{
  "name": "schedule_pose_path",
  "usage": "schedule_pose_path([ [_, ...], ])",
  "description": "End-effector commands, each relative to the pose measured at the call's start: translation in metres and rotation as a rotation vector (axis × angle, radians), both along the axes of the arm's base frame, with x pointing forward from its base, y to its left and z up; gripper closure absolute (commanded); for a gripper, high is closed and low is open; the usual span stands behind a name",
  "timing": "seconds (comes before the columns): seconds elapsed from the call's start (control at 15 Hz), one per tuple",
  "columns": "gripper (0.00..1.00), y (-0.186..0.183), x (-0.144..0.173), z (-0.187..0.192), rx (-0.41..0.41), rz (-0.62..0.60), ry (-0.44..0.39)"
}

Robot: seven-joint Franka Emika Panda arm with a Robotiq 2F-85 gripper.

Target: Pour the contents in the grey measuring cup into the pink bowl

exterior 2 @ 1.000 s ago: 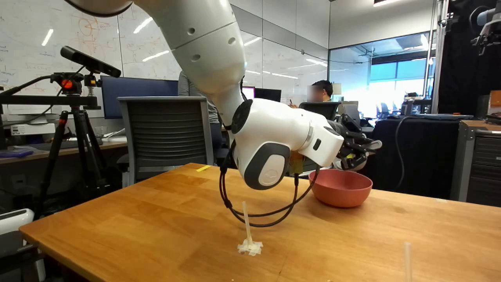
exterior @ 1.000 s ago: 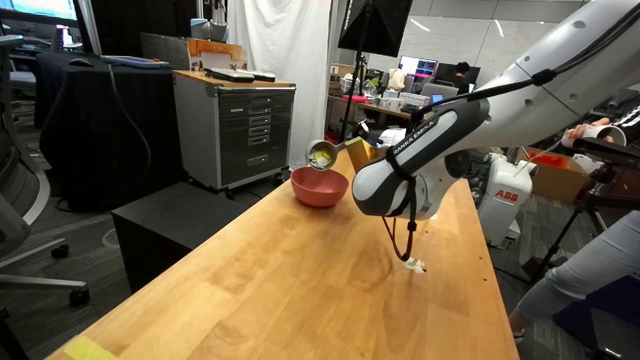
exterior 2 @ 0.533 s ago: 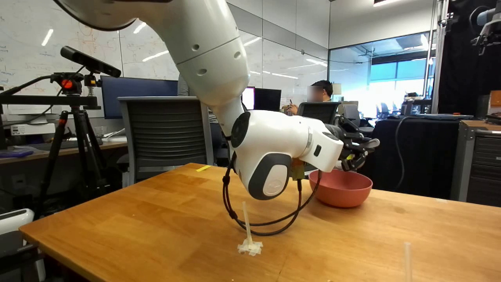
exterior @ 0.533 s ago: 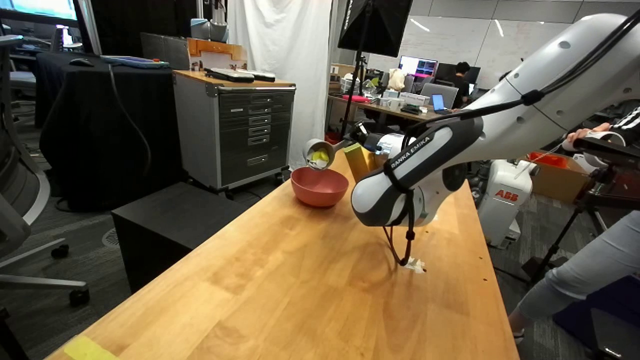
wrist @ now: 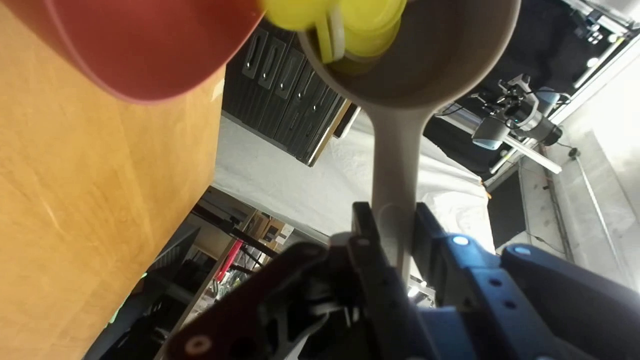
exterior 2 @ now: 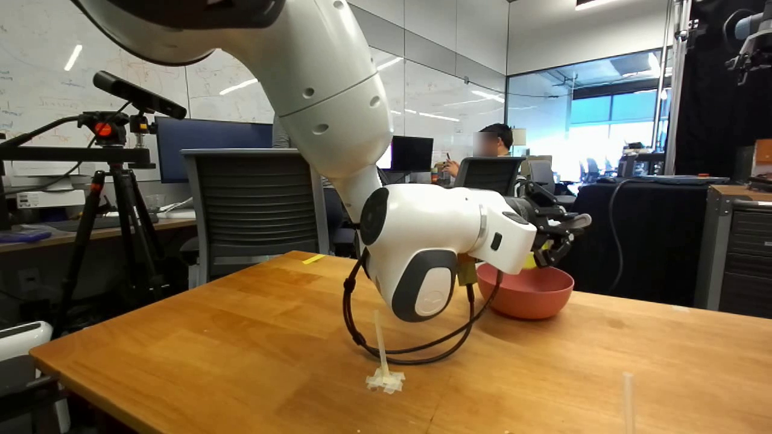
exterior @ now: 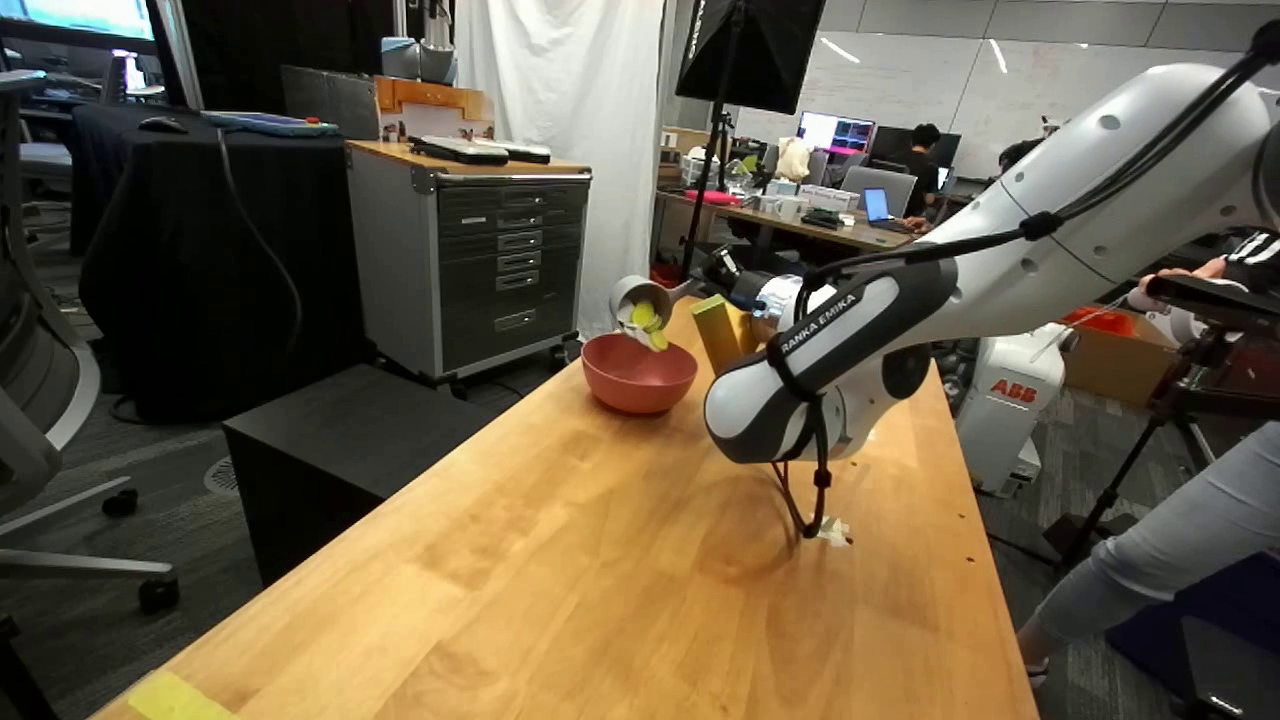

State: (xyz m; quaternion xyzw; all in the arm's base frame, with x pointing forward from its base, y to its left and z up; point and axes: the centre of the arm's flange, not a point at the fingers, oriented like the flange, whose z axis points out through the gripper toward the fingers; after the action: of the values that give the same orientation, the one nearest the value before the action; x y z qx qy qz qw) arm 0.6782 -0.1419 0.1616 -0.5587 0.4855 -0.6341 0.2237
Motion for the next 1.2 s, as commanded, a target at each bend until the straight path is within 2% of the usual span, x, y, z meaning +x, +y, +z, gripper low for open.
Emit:
schedule_pose_path([
  [0.0, 0.94, -0.004, 0.006, -0.006, -0.055, 0.017, -0.076],
  [1.13, 0.94, -0.020, 0.015, -0.012, -0.160, 0.024, -0.186],
])
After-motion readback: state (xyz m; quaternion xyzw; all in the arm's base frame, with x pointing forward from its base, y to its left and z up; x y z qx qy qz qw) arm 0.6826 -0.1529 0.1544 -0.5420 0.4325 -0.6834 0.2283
